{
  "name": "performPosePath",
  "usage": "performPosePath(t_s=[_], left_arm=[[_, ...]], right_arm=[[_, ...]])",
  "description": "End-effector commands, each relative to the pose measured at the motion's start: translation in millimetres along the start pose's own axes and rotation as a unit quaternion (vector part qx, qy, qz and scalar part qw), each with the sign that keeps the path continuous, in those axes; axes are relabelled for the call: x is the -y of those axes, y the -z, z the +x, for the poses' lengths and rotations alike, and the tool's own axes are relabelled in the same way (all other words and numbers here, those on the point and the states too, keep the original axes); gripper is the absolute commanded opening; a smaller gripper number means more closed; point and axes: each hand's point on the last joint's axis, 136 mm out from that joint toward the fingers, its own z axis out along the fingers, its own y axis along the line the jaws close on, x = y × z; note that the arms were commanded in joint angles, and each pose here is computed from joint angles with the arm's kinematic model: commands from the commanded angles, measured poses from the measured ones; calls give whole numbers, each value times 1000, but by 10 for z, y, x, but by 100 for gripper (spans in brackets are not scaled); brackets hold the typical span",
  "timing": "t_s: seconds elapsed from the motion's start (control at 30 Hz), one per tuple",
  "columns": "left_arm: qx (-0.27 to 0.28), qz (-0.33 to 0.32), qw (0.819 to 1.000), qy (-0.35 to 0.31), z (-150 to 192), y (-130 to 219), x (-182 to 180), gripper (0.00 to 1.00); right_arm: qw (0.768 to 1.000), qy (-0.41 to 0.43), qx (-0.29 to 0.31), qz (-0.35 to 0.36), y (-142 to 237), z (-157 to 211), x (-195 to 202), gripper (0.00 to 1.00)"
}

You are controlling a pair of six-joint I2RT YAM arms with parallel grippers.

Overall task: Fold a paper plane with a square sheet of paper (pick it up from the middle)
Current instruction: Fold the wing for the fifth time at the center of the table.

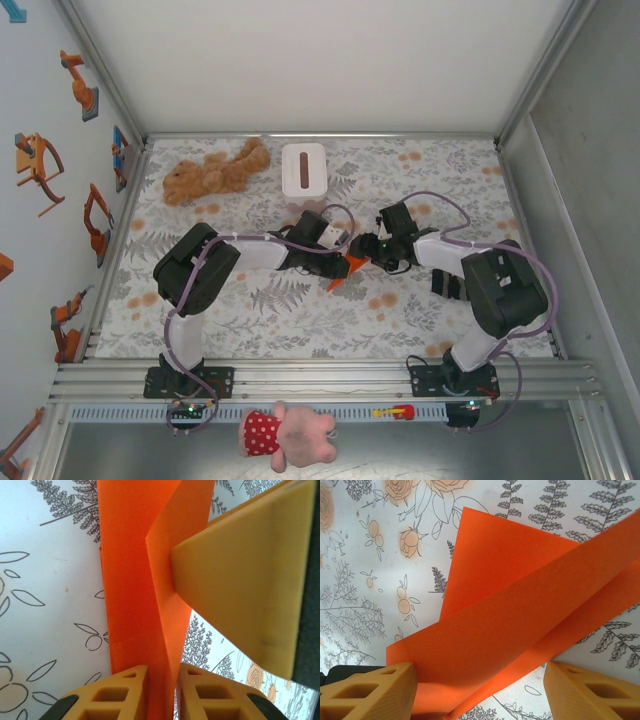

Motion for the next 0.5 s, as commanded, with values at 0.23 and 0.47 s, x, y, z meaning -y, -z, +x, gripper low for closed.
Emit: performPosePath(t_s=[0.23,0.47], left_arm=[[9,-14,999,29,89,243,42,32],[12,-19,999,25,99,216,60,32]], right_arm=[[996,-11,-30,82,-86,181,386,65],[997,-11,-32,75,-88,180,358,65]])
